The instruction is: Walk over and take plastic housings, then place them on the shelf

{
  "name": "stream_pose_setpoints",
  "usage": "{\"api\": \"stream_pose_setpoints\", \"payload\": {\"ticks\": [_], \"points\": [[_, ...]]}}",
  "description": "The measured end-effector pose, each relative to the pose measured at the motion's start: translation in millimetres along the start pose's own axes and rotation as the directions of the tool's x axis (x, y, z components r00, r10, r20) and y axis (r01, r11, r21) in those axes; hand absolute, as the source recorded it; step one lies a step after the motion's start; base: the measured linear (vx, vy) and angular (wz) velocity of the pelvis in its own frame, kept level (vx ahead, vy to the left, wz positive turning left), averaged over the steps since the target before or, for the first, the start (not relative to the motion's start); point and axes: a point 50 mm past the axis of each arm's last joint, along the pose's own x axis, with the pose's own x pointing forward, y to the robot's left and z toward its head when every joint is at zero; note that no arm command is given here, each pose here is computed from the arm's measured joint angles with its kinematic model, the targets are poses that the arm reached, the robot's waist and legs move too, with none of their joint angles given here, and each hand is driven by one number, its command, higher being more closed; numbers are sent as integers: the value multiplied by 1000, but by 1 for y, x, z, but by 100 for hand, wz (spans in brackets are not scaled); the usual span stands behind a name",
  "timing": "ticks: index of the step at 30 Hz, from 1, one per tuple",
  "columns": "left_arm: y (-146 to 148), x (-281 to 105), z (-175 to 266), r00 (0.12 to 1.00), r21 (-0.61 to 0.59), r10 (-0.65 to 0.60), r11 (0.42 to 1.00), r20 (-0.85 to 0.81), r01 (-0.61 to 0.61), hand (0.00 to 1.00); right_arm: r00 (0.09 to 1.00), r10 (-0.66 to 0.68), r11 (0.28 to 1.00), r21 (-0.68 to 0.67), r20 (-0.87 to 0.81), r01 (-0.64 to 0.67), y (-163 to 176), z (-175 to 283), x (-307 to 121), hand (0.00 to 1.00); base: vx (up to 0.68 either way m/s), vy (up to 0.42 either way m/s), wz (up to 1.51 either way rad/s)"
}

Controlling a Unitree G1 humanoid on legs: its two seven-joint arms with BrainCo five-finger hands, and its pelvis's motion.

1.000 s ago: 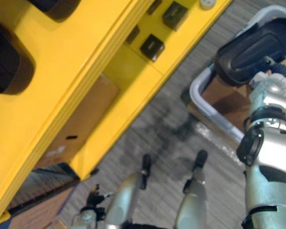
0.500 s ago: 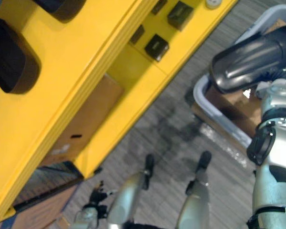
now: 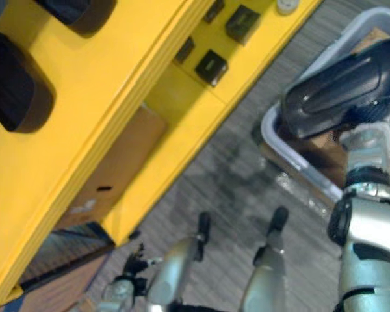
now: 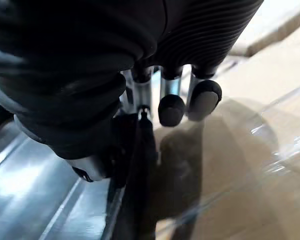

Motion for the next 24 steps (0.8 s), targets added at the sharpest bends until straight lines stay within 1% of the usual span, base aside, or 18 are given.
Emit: {"api": "stream_pose_setpoints", "payload": {"ticks": [1,4,6,9,12,14,17,22,24], "points": [[-10,2,13,999,-21,-15,1000,51,16,0,999,-19,1000,-24,34,20,-1,-2,-4,100,-7,-1,-18],[-35,-2,43,978,-19,-93,995,187,98,0,990,-59,994,-88,125,71,-4,-7,-18,100,-4,-8,-24],[-46,-7,59,956,-8,-125,991,264,132,0,981,-77,984,-148,177,103,-8,-15,-28,100,11,-12,-21],[-50,-13,85,912,14,-147,988,382,154,0,964,-122,971,-172,237,165,-21,-22,-40,100,1,6,-31],[-51,-20,106,863,51,-166,985,478,162,0,957,-130,967,-179,259,179,-23,-21,-42,100,-17,9,-18],[-52,-27,122,813,97,-203,979,545,179,0,951,-136,966,-175,278,189,-24,-19,-43,100,-26,-1,-15],[-55,-32,134,775,125,-219,976,593,180,0,944,-136,963,-183,302,197,-24,-16,-43,100,-13,-17,-12],[-66,-43,165,682,156,-257,966,685,208,0,933,-119,960,-199,340,195,-19,2,-35,100,-15,-8,-4],[-74,-49,183,625,183,-285,957,727,225,0,927,-120,961,-193,355,198,-17,20,-25,100,-34,-7,-11]]}}
